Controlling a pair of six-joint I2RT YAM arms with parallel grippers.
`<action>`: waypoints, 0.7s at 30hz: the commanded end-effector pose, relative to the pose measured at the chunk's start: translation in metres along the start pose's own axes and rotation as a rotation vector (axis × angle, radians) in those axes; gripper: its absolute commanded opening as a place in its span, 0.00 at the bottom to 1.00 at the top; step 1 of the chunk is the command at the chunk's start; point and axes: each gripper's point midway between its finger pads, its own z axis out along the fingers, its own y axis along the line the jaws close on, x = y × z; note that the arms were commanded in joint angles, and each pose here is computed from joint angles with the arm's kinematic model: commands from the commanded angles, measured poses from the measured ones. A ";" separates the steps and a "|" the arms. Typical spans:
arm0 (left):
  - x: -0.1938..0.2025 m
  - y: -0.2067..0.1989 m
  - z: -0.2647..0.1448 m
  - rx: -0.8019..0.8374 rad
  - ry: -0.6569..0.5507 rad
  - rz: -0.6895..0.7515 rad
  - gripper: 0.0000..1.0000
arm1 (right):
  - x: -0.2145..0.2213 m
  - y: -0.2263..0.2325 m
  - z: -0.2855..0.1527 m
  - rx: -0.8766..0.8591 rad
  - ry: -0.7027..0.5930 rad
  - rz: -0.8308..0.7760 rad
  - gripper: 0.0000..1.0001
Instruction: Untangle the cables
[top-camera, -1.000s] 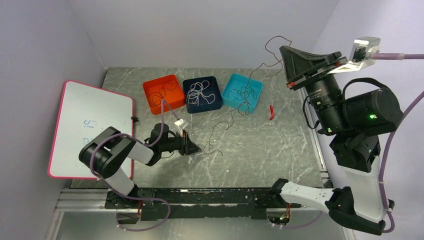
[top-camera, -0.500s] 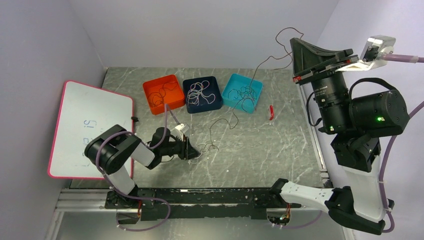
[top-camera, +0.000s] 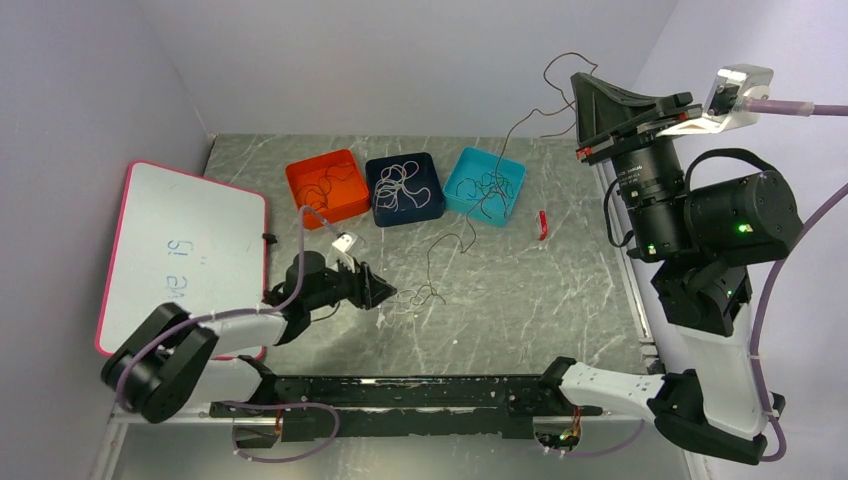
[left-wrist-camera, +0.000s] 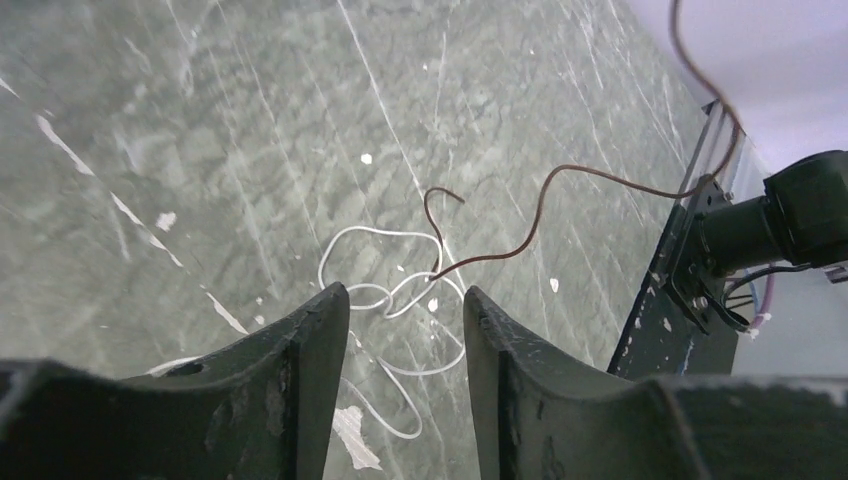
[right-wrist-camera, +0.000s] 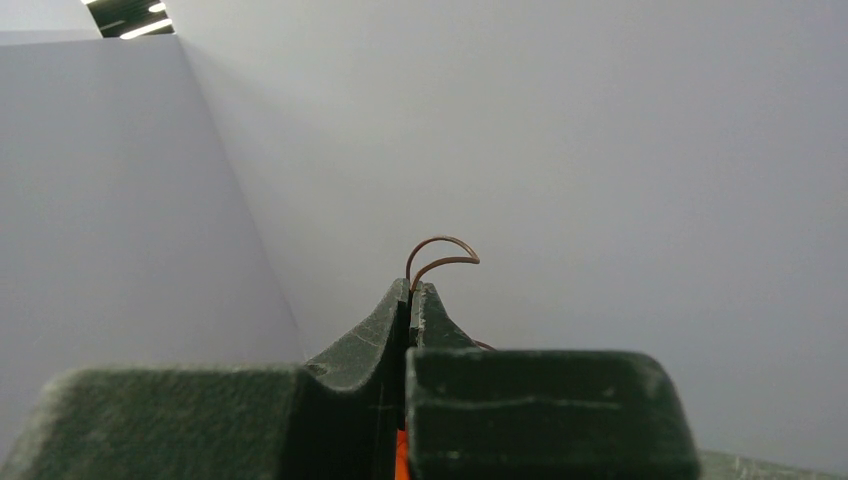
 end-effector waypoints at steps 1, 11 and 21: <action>-0.019 0.003 -0.007 -0.071 -0.029 0.060 0.53 | 0.002 0.000 0.000 0.000 0.010 -0.003 0.00; -0.029 -0.024 0.022 0.034 0.033 0.229 0.80 | 0.010 0.005 0.004 -0.015 0.031 0.009 0.00; -0.018 -0.037 0.047 0.092 0.042 0.239 0.80 | 0.011 0.009 0.007 -0.028 0.038 0.022 0.00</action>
